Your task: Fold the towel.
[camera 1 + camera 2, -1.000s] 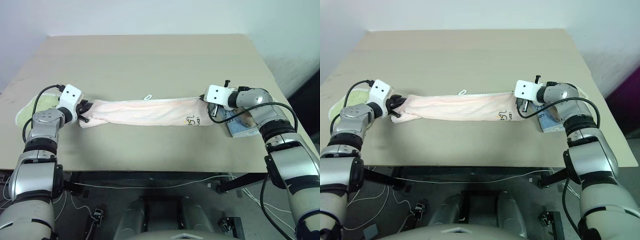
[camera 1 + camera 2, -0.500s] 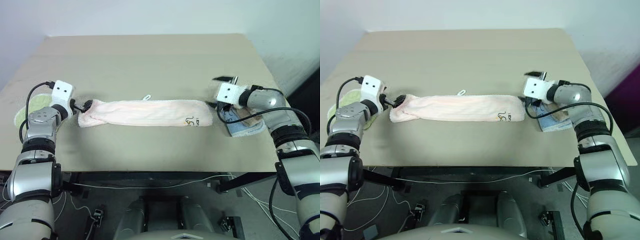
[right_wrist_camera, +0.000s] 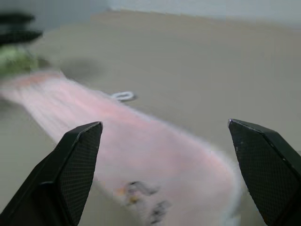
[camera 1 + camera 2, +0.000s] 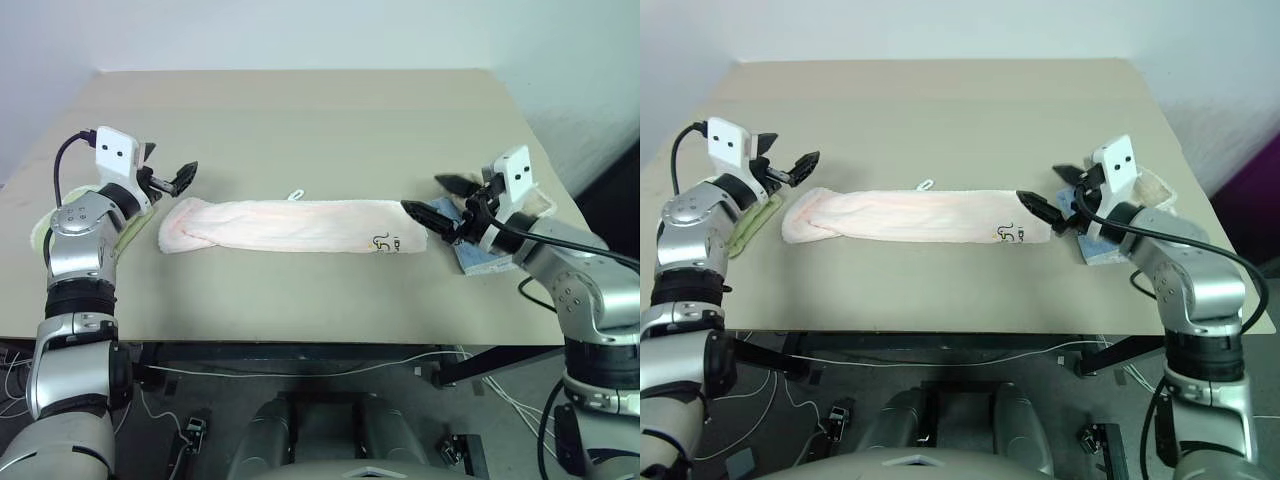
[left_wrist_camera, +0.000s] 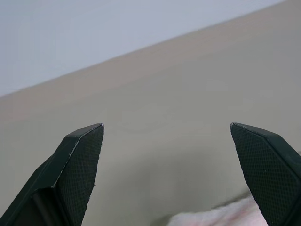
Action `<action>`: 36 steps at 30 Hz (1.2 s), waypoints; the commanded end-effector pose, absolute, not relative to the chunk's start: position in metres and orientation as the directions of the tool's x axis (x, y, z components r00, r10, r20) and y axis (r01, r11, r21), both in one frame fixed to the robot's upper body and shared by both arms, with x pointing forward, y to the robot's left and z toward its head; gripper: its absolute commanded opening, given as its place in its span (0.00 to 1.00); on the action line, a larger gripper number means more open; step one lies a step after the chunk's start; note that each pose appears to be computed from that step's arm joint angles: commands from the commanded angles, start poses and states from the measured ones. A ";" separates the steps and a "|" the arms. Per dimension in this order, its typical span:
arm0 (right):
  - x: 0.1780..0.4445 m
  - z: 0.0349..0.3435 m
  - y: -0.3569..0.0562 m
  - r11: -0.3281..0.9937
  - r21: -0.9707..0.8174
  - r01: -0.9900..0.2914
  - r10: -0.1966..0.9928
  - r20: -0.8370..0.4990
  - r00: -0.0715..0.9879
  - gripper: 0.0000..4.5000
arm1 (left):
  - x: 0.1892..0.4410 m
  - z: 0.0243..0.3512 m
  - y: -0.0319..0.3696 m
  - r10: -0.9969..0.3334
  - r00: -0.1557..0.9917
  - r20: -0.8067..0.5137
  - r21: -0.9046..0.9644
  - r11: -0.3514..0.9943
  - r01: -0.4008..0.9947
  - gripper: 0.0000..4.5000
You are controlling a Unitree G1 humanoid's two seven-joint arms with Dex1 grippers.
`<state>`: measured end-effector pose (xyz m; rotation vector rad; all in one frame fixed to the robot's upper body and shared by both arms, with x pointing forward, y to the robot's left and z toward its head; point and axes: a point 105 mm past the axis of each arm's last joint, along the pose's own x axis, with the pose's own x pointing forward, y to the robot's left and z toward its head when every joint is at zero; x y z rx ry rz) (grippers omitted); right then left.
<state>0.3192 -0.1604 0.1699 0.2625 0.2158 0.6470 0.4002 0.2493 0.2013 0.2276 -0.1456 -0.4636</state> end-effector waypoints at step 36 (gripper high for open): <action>0.365 0.102 -0.158 0.391 0.907 0.158 0.343 -0.303 0.889 0.81 | 0.364 0.178 0.147 -0.747 0.663 0.055 0.245 0.653 0.716 1.00</action>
